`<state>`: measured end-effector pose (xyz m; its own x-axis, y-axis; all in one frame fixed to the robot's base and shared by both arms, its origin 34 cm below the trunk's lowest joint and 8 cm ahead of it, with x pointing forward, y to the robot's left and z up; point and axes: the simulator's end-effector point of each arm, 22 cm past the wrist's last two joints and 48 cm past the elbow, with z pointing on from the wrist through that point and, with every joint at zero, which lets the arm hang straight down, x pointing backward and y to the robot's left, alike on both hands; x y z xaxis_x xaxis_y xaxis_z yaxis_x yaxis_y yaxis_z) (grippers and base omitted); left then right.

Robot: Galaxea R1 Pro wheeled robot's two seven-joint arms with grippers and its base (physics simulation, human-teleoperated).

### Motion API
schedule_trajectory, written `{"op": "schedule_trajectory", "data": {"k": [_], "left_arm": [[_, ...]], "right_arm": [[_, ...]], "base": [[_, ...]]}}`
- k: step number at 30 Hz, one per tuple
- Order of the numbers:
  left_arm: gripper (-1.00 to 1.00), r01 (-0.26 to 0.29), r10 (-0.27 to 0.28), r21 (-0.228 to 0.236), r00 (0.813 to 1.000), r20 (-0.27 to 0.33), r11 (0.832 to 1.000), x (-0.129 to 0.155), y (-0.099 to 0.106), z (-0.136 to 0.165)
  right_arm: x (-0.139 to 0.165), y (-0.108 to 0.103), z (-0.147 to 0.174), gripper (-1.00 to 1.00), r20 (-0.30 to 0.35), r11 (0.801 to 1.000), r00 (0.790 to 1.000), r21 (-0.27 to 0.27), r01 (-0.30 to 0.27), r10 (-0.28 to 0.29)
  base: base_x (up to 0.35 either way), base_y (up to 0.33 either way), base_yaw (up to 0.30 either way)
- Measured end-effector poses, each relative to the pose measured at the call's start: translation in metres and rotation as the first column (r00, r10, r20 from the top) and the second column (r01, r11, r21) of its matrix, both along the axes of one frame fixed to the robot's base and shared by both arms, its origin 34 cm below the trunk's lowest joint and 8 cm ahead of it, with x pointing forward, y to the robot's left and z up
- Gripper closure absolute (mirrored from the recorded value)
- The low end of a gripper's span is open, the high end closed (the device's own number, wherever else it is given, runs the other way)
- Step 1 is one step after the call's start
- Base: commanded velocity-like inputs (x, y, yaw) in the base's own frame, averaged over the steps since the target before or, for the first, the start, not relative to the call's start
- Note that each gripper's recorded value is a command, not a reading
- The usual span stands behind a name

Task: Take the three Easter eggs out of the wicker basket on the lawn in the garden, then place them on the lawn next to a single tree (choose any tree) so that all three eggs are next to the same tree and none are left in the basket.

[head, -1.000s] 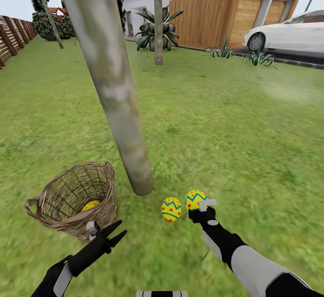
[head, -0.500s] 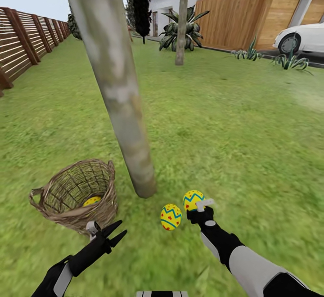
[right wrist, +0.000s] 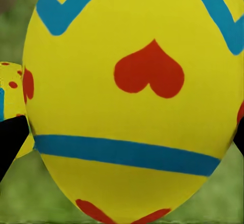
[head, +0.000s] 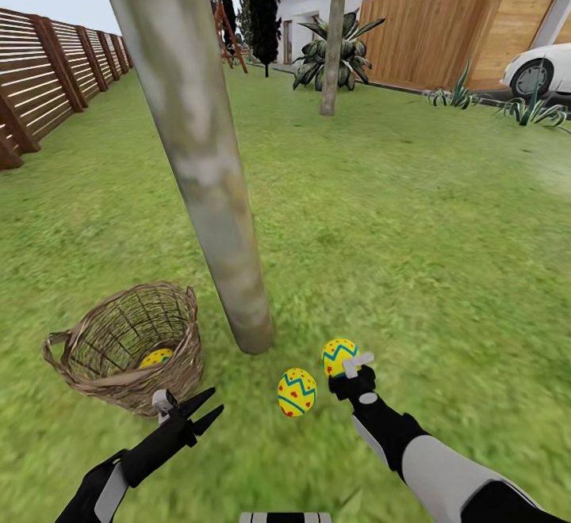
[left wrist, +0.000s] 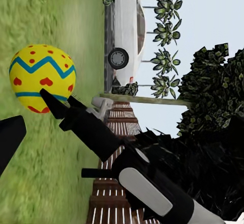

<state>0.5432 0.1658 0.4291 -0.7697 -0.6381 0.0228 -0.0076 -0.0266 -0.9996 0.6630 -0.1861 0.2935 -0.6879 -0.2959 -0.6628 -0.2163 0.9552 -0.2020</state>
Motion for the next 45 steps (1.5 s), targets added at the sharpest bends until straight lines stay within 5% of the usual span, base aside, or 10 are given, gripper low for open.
{"op": "schedule_trajectory", "data": {"k": [6, 12, 14, 17, 21, 23, 27, 36, 45], "left_arm": [[-1.00, 0.002, -0.002, 0.000, 1.000, 0.000, 1.000, -0.001, -0.001, -0.005], [-1.00, 0.020, -0.020, -0.055, 1.000, 0.001, 0.998, -0.007, -0.033, -0.012], [-1.00, 0.061, -0.061, -0.079, 0.998, 0.008, 0.995, -0.011, -0.058, -0.010], [-1.00, 0.100, -0.094, -0.083, 0.993, 0.068, 0.992, -0.004, -0.079, 0.005], [-1.00, 0.098, -0.087, -0.073, 0.986, 0.142, 0.992, 0.012, -0.077, 0.028], [-1.00, 0.073, -0.052, -0.119, 0.984, 0.171, 0.990, 0.021, -0.073, 0.045], [-1.00, 0.037, 0.004, -0.171, 0.973, 0.232, 0.985, 0.036, -0.061, 0.072], [-1.00, 0.089, -0.049, -0.186, 0.977, 0.206, 0.978, 0.029, -0.083, 0.058], [-1.00, 0.068, -0.023, -0.216, 0.978, 0.205, 0.974, 0.031, -0.080, 0.060]], "right_arm": [[-0.005, 0.002, -0.008, 1.00, -0.010, 1.000, 1.000, 0.000, -0.001, 0.001], [-0.007, 0.002, -0.020, 1.00, -0.009, 1.000, 1.000, 0.000, 0.001, -0.001], [-0.007, 0.001, -0.024, 1.00, -0.011, 1.000, 1.000, -0.002, 0.003, -0.003], [-0.005, 0.000, -0.028, 1.00, -0.009, 1.000, 1.000, -0.003, 0.005, -0.005], [-0.008, 0.001, -0.037, 1.00, -0.023, 1.000, 1.000, -0.005, 0.005, -0.005], [-0.010, 0.006, -0.041, 1.00, -0.030, 1.000, 1.000, -0.002, -0.003, 0.003], [-0.027, 0.012, -0.062, 1.00, -0.072, 0.989, 0.991, -0.091, -0.118, 0.111], [-0.037, 0.012, -0.082, 1.00, -0.101, 0.986, 0.987, -0.097, -0.137, 0.127], [-0.033, 0.020, -0.079, 1.00, -0.089, 0.987, 0.988, -0.084, -0.136, 0.128]], "base": [[0.000, 0.000, 0.000], [0.000, 0.000, 0.000], [0.000, 0.000, 0.000], [0.000, 0.000, 0.000], [0.000, 0.000, 0.000], [0.000, 0.000, 0.000], [0.000, 0.000, 0.000], [0.000, 0.000, 0.000], [0.156, 0.000, 0.000]]}}
